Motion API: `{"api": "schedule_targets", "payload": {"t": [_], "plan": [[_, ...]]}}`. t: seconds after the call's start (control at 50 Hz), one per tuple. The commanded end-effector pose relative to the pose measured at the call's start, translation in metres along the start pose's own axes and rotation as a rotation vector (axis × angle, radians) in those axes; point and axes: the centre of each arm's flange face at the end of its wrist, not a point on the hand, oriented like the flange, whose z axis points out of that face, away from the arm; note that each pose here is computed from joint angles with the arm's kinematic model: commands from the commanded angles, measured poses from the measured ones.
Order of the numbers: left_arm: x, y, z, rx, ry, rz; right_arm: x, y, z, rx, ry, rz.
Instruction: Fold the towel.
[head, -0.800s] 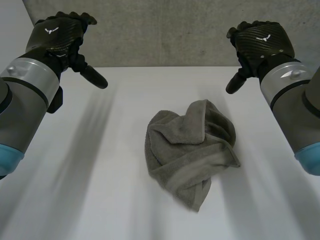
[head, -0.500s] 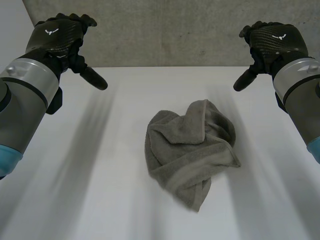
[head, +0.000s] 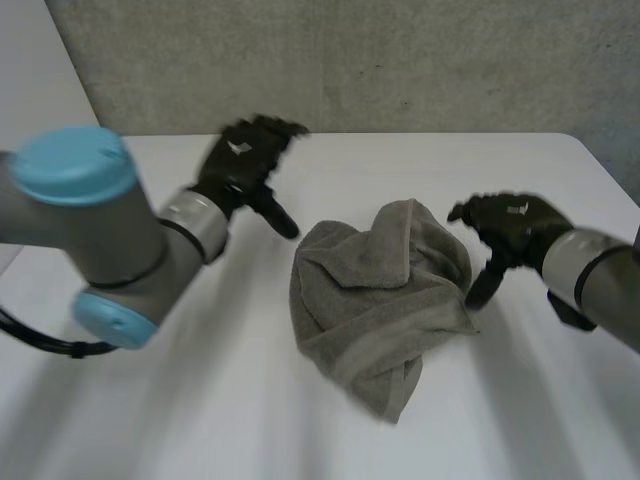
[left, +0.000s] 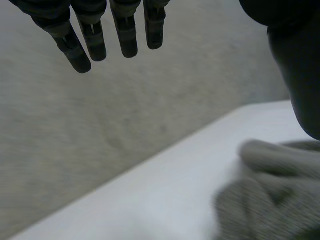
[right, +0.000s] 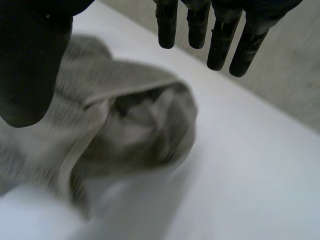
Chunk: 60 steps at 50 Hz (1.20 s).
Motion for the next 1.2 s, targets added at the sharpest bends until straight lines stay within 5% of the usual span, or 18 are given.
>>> {"api": "schedule_targets", "payload": {"t": [0.02, 0.32, 0.46, 0.56, 0.64, 0.78, 1.06, 1.2], "plan": [[0.03, 0.053, 0.02, -0.081, 0.099, 0.074, -0.004, 0.049, 0.019, -0.065, -0.015, 0.082], [0.056, 0.097, 0.013, -0.177, 0.174, 0.244, -0.006, 0.069, 0.039, -0.082, -0.106, 0.222], [0.019, 0.063, -0.006, -0.253, -0.076, 0.218, 0.005, 0.028, 0.048, 0.054, -0.08, 0.159], [0.009, 0.052, -0.044, -0.318, -0.203, 0.102, 0.009, -0.012, 0.048, 0.083, -0.094, -0.016], [0.012, 0.052, -0.092, -0.364, -0.247, -0.037, -0.009, -0.01, 0.048, 0.002, -0.16, -0.226], [0.021, 0.058, -0.143, -0.407, -0.244, -0.127, -0.029, -0.002, 0.047, -0.094, -0.189, -0.581], [0.042, 0.065, -0.158, -0.471, -0.115, -0.179, -0.04, -0.01, 0.034, -0.049, -0.225, -0.652], [0.004, 0.001, -0.118, -0.207, -0.201, -0.169, -0.037, -0.011, 0.019, -0.046, -0.212, -0.708]]}}
